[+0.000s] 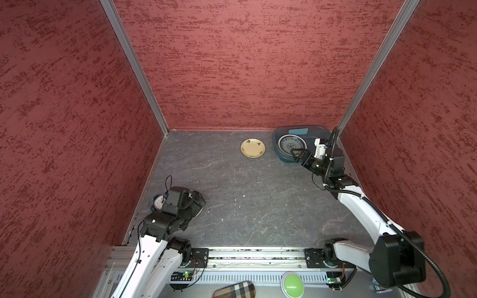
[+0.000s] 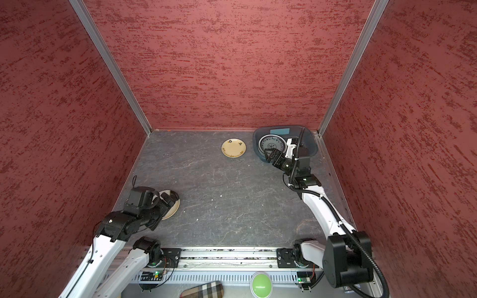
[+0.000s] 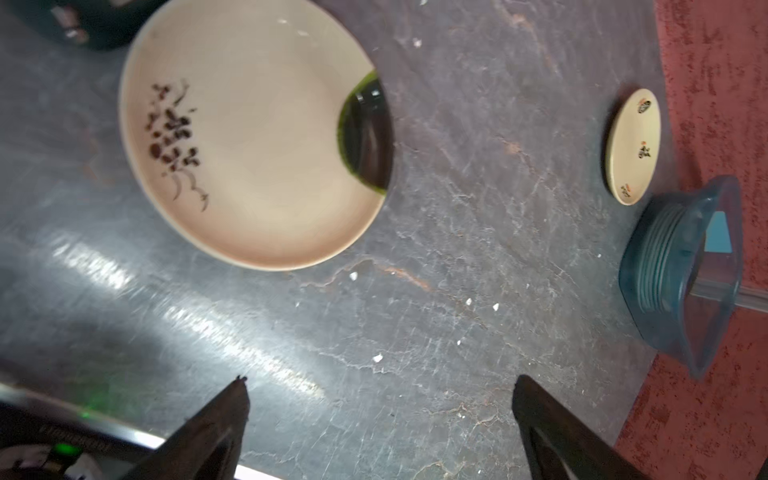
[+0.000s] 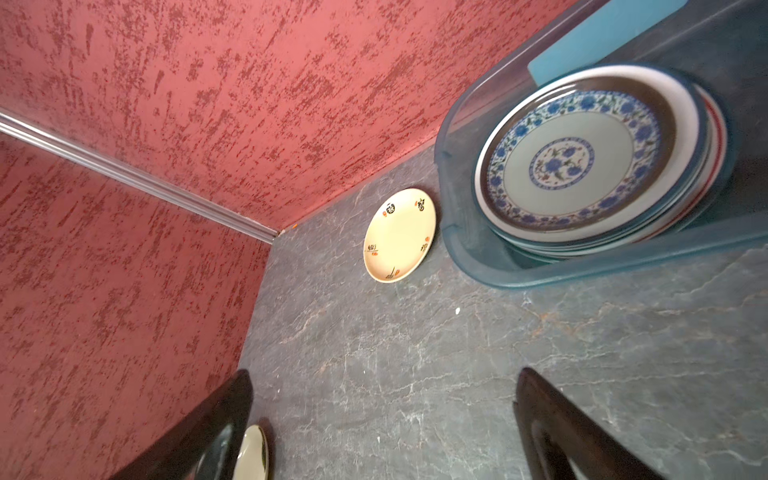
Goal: Place the plates into the plastic bin on the countertop
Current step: 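Open right gripper and withdraw it while left gripper moves to the flower-sprig plate, then grasp the cream flower-sprig plate rim with left gripper and tilt it up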
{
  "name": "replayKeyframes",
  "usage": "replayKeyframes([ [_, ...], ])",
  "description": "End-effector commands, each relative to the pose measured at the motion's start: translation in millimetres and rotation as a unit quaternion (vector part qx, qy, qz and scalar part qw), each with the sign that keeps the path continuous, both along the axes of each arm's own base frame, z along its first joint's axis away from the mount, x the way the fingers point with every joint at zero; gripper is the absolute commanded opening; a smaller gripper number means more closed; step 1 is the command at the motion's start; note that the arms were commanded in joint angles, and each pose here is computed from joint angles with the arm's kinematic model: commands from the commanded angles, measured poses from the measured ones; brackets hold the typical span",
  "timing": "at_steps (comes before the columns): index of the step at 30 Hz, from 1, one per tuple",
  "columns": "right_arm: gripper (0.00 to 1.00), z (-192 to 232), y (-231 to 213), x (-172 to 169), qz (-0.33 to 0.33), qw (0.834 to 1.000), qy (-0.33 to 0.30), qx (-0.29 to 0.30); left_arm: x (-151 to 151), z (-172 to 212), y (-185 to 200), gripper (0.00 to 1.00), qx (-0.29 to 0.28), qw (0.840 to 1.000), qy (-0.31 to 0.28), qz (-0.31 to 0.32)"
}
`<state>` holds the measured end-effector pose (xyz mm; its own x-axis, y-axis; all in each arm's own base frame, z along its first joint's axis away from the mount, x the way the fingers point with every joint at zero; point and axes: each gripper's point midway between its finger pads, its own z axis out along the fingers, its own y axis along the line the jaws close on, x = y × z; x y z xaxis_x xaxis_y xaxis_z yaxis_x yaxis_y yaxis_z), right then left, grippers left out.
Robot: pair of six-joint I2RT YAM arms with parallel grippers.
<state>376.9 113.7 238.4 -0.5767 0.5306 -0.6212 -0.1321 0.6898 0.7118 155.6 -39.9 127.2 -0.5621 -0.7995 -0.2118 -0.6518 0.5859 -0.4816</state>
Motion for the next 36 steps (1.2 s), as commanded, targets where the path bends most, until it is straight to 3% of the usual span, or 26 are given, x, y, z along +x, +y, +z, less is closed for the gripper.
replayKeyframes([
  [1,0.99,22,20,-9,0.058,0.997,-0.040,0.020,-29,-26,13,0.99,-0.003,0.996,0.059,0.064],
  [16,0.99,11,27,-7,0.084,0.996,-0.030,0.011,-34,-61,11,1.00,-0.028,0.990,0.087,0.106],
  [31,0.99,2,24,-5,0.073,0.997,-0.013,0.003,-10,-74,18,0.79,-0.034,0.984,0.058,0.165],
  [36,0.99,4,35,-12,0.109,0.994,-0.009,0.019,2,-88,15,0.75,-0.041,0.983,0.062,0.170],
])
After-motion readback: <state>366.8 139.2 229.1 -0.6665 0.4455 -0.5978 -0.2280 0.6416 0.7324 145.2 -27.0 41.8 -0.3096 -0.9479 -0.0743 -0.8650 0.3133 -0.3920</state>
